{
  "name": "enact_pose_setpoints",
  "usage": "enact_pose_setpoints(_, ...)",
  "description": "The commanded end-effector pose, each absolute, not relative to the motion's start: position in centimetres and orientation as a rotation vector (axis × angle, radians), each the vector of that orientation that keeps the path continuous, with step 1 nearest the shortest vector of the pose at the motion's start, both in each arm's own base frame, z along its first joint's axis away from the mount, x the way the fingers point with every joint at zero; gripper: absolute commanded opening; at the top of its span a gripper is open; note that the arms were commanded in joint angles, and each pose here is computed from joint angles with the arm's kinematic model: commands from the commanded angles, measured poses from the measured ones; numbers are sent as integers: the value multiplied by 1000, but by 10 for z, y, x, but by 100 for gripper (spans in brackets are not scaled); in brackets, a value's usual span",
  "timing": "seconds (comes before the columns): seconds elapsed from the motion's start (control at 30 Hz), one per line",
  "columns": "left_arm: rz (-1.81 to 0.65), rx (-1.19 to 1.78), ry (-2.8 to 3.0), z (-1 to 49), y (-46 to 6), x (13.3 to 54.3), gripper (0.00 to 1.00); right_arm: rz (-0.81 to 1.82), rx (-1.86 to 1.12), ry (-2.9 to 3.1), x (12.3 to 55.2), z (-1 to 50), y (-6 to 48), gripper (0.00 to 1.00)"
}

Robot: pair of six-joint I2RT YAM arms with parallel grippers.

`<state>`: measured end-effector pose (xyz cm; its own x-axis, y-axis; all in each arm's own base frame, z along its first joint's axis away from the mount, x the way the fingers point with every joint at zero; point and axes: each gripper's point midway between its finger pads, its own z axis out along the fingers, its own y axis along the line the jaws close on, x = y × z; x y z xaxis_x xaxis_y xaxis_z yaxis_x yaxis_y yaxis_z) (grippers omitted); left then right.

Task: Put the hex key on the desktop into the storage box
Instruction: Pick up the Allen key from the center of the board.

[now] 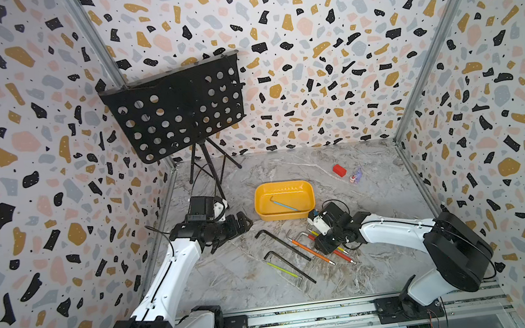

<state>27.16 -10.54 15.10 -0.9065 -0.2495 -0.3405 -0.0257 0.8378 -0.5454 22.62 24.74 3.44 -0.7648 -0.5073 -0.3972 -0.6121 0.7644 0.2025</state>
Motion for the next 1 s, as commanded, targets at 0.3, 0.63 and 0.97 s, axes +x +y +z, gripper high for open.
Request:
enact_pose_setpoints(0.3,-776,-152,2574,167,-109,278,100,475,-872,2698,219,10,248,49)
enact_pose_setpoints(0.63,-772,-154,2577,166,-108,279,100,406,-870,2699,220,8,239,32)
enact_pose_setpoints(0.97,-803,-142,2567,169,-112,276,100,462,-820,2632,227,26,246,0)
